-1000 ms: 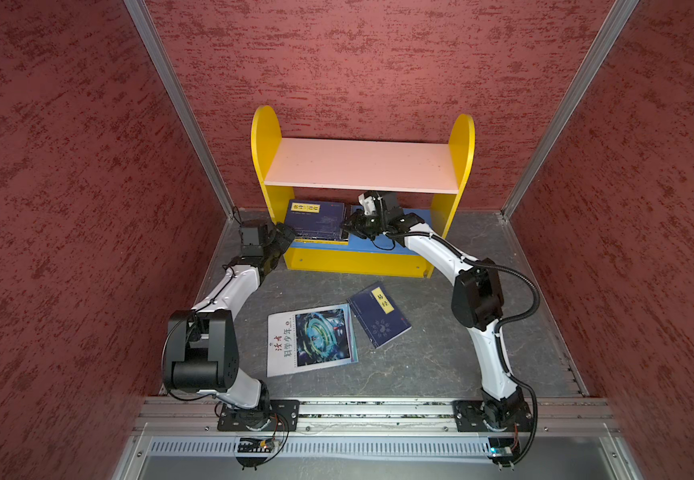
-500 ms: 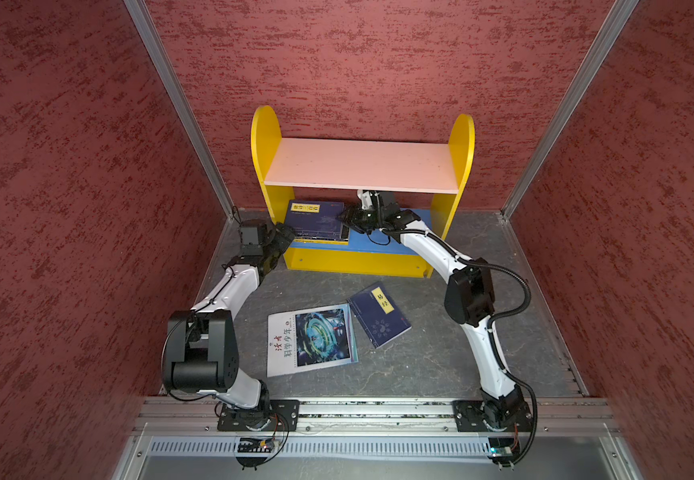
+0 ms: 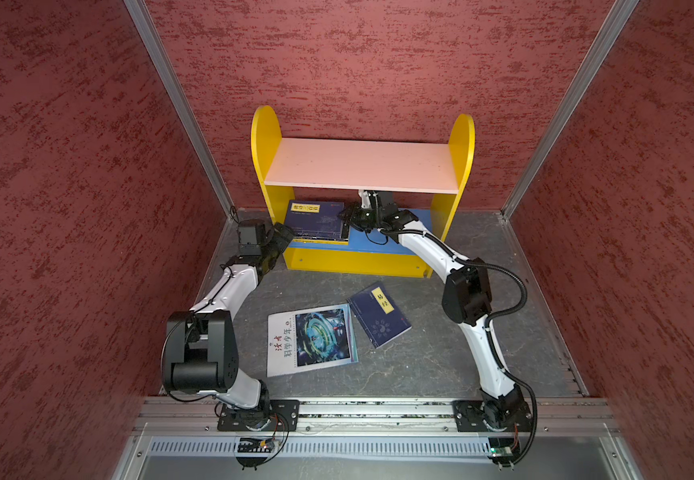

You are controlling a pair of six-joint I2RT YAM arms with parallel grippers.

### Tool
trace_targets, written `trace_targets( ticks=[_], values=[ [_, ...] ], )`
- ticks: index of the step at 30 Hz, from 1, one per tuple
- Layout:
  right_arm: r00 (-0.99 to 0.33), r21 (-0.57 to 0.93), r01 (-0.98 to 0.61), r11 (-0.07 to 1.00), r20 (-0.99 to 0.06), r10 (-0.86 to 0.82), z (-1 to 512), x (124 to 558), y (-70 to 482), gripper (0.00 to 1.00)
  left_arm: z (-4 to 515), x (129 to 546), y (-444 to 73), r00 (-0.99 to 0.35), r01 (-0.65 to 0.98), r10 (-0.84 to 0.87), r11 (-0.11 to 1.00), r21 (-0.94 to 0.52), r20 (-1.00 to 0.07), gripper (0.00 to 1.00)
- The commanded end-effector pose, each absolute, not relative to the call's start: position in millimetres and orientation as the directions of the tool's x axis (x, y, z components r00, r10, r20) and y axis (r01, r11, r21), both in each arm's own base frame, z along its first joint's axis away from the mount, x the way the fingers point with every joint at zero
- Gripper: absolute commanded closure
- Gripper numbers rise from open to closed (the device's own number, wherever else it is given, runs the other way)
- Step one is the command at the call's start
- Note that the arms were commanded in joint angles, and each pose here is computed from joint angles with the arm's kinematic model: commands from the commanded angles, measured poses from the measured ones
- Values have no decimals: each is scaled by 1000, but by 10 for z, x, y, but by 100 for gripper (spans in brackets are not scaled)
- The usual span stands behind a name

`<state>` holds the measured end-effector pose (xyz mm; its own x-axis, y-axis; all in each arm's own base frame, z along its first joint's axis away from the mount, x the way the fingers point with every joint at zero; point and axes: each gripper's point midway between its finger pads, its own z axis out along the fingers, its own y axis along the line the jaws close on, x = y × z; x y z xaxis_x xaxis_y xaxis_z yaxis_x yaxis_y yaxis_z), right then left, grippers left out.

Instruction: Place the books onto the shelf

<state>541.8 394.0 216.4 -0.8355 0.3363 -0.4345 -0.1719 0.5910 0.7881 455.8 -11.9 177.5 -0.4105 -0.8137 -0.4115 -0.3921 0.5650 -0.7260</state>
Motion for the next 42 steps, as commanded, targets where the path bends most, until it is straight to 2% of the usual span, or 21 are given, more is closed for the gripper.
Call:
trace_targets(
  ticks=[1,14,21,27,30,35,42],
  values=[
    [-806,776,-240,584,-494,325,2296,5461,4020,66,1961,4562,-64,-399,-366,-806,577,-730,-437,1],
    [-799,777,-364,513,-544,256,2483,5382,4180,65,2139,4568,-53,-398,-294,-793,586,-755,-460,1],
    [-800,773,-380,508,-551,240,2477,5377,4205,62,2247,4563,-87,-399,-252,-786,590,-767,-472,1],
    [-768,744,-407,530,-593,242,2603,5388,4147,60,2490,4536,-208,-412,-122,-749,610,-783,-519,1],
    [-744,706,-416,573,-626,231,2686,5368,4060,57,2615,4497,-338,-448,-37,-713,618,-785,-540,1],
    [-684,638,-494,591,-704,189,2925,5157,3918,46,2665,4312,-577,-516,59,-635,642,-764,-574,1],
    [-659,626,-450,637,-714,236,2836,4724,3502,37,2494,3935,-909,-628,92,-535,670,-737,-565,1]
  ],
)
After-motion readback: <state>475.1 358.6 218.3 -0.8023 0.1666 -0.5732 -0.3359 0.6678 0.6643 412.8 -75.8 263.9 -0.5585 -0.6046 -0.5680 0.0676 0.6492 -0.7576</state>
